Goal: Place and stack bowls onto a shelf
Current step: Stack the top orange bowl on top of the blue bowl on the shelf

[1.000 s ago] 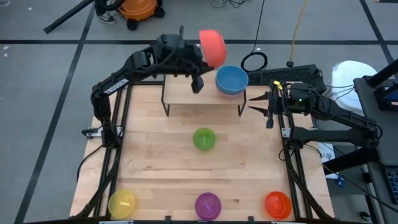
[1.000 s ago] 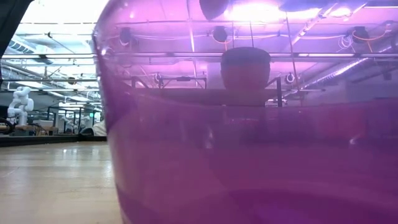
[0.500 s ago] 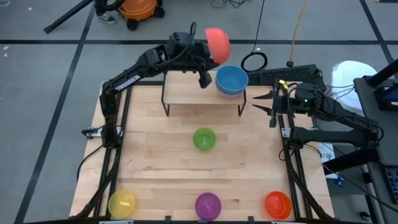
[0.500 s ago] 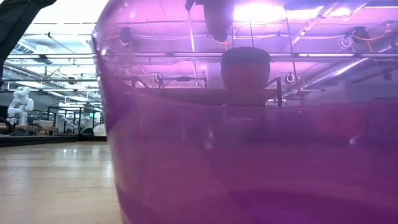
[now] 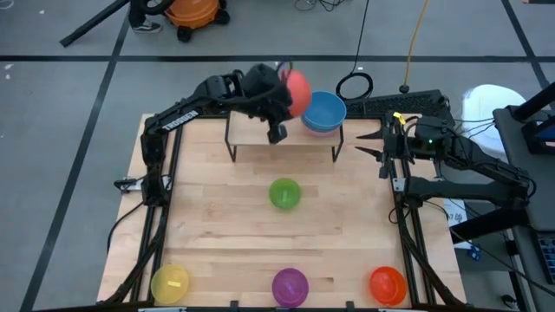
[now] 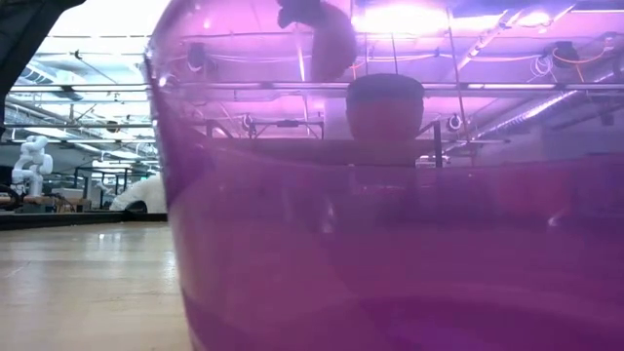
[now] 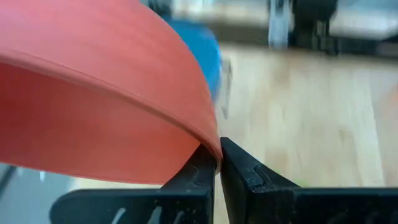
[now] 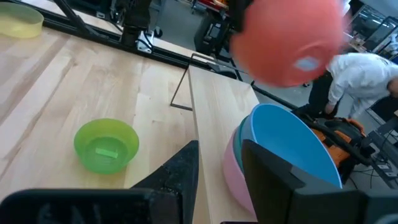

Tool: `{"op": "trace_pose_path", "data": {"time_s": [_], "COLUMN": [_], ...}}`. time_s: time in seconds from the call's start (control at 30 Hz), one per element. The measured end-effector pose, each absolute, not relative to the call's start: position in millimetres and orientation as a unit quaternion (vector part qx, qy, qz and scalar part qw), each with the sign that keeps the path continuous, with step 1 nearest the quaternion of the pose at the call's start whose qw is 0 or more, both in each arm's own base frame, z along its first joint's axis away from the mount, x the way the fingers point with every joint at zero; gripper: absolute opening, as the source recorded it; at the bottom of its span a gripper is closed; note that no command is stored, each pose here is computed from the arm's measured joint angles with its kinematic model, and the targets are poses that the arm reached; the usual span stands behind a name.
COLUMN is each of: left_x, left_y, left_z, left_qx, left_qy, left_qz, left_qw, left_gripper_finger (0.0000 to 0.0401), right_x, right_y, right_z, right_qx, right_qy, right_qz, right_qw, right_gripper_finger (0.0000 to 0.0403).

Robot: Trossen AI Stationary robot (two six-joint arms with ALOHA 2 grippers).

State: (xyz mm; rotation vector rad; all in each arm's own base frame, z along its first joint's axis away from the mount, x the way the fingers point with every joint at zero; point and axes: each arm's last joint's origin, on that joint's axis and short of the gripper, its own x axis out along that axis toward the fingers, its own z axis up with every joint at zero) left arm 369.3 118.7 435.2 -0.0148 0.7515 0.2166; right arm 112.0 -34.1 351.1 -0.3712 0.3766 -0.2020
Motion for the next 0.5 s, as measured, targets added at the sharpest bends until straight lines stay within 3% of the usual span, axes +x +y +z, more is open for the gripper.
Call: {"op": "trace_pose_path", "data": {"time_s": [0.5], "left_x": [359.4], "left_y": [43.6], "left_z": [392.8], "left_qx": [-0.115], "left_qy": [0.569], "left_qz": [0.122], "left_qw": [0.805], "left_gripper_finger": [0.0010], "right_x": [112.6], "right_y": [-34.2], "right_z": [351.2], "right_qx": [-0.176], "right_qy": [0.184], "right_qz": [-0.100], "right_qw": [0.962], "right_gripper_finger": [0.0116]}}
